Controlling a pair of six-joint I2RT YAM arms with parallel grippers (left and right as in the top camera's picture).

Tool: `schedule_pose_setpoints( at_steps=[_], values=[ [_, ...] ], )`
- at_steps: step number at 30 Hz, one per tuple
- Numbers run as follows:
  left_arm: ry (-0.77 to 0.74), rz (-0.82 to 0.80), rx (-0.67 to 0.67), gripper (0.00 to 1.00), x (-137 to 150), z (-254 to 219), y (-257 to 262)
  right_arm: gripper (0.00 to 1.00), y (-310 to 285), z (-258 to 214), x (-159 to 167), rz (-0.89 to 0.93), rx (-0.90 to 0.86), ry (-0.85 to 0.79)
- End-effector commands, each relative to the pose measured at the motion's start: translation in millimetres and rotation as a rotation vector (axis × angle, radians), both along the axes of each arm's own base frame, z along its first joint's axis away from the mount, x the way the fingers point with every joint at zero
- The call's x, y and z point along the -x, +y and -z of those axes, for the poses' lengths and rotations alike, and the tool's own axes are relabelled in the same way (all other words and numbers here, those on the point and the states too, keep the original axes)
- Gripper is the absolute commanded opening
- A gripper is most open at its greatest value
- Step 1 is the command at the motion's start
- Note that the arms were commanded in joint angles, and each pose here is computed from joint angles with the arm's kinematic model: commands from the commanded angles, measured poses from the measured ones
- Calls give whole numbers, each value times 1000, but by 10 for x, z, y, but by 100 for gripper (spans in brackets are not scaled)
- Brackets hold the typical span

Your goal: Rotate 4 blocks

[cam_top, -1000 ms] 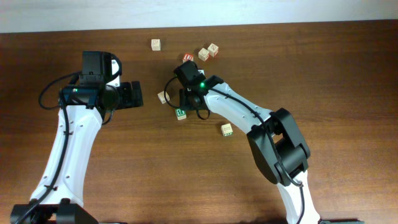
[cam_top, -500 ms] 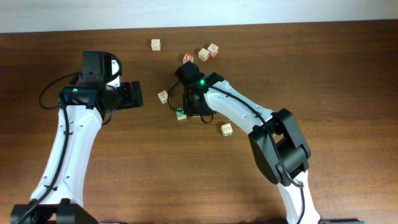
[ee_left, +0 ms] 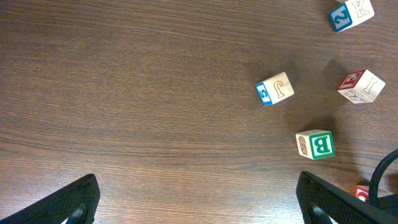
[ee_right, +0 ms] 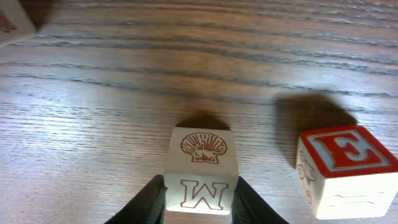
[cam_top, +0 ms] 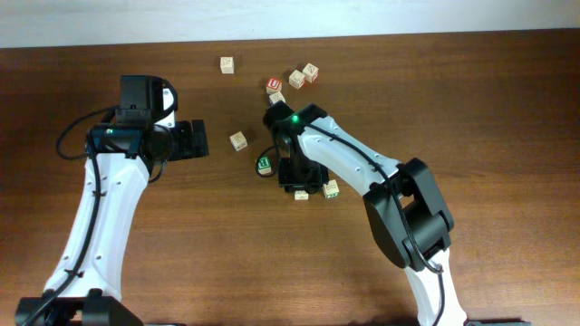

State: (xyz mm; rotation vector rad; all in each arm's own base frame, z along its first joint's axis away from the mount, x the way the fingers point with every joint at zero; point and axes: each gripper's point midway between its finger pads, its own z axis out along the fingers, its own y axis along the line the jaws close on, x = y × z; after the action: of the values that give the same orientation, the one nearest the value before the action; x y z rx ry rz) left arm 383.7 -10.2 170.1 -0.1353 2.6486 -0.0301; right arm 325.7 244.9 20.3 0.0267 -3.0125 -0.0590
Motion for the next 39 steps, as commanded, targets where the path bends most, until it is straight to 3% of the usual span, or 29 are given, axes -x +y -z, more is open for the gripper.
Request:
schedule_pose_setpoints(
  at_steps=[1,6,9,13,16,20,25,27,33,39],
  values=[
    [-11,-18,4,99,-36,-50,25,34,-214,95,1,33,35,45],
    [-11,-18,4,99,-37,-51,25,35,-163,-119,-95,-44,8,24],
    [-11,-18,4,99,-36,-50,24,51,-142,-265,-138,-58,1,14],
    [-11,-18,4,99,-37,-51,25,54,-64,-404,-256,-74,-26,-33],
    [-12,-20,-1,100,-38,-51,35,63,191,-397,-474,-110,-99,-145],
    [-27,-85,-37,99,-65,-72,280,65,674,-412,-732,-163,-203,-313],
    [-25,-134,-37,99,-50,-70,468,65,825,-122,-768,-204,-207,-317],
    [-25,-134,-37,99,-50,-70,468,64,827,-37,-763,-204,-201,-305],
    [-14,-133,-37,99,-26,-57,467,39,899,38,-664,-227,-193,-286],
    [-14,-119,-10,99,-32,-55,415,32,736,78,-467,-183,-135,-191]
  ],
)
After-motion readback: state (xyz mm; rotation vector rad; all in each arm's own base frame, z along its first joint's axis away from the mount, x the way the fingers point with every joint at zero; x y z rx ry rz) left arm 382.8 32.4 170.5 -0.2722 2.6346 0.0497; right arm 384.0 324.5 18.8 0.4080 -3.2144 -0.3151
